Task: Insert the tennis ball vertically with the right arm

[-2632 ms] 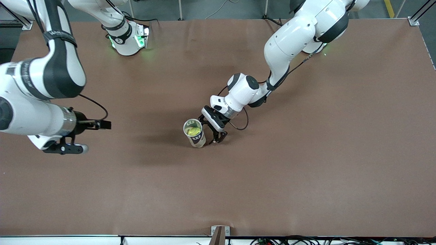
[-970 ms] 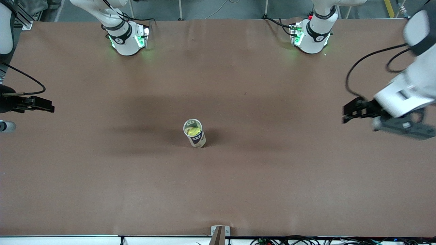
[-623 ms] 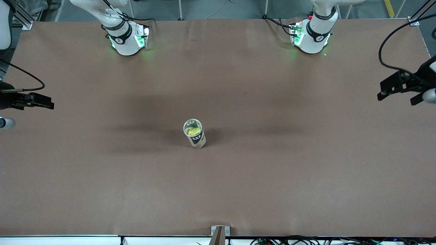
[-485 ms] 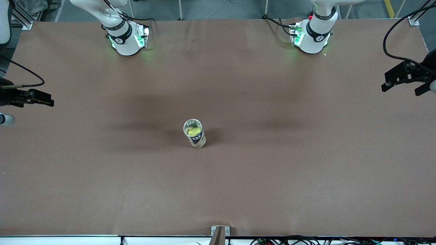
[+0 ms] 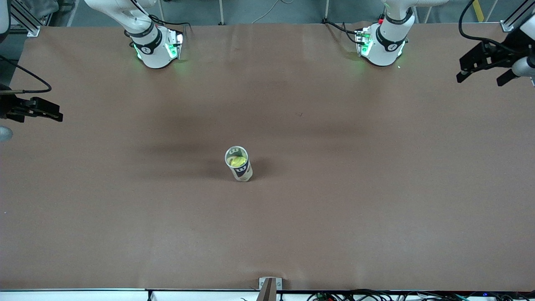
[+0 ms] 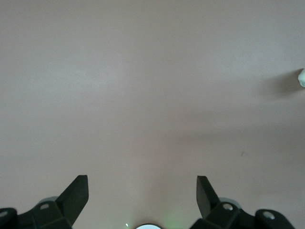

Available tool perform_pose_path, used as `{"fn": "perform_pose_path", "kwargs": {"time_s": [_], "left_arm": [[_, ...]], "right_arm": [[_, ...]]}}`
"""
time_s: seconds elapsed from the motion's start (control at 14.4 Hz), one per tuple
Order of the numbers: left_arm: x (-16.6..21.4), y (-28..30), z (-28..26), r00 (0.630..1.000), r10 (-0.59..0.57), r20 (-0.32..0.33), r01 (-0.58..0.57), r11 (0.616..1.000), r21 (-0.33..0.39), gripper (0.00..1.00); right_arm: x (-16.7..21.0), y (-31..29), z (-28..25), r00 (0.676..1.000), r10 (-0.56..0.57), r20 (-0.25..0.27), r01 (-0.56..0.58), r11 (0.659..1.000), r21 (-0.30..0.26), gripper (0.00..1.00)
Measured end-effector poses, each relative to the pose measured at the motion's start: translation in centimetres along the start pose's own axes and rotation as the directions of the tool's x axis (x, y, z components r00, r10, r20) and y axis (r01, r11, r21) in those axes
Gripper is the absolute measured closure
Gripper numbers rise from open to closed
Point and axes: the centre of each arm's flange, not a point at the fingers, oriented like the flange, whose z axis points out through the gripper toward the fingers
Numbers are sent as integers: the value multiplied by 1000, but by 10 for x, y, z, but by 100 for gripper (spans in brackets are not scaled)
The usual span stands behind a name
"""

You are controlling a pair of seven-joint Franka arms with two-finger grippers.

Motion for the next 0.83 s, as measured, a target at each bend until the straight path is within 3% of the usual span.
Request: {"fn": "perform_pose_path", "kwargs": {"time_s": [0.21,0.42,0.83], "left_arm": [[-3,0,4,1000,1,10,-1,1000,10,0],[-2,-8,7,1000,-7,17,6,997,77,0],[5,-17,8,1000,-19,12,18,996,83,0]], "right_arm": [[-15,4,-5,1000,4,-10,-4,1000,7,0],[-24,4,-12,1000,4,-22,-4,1000,9,0],[-41,2,-28,999,1,-49,-1,1000,10,0]]}}
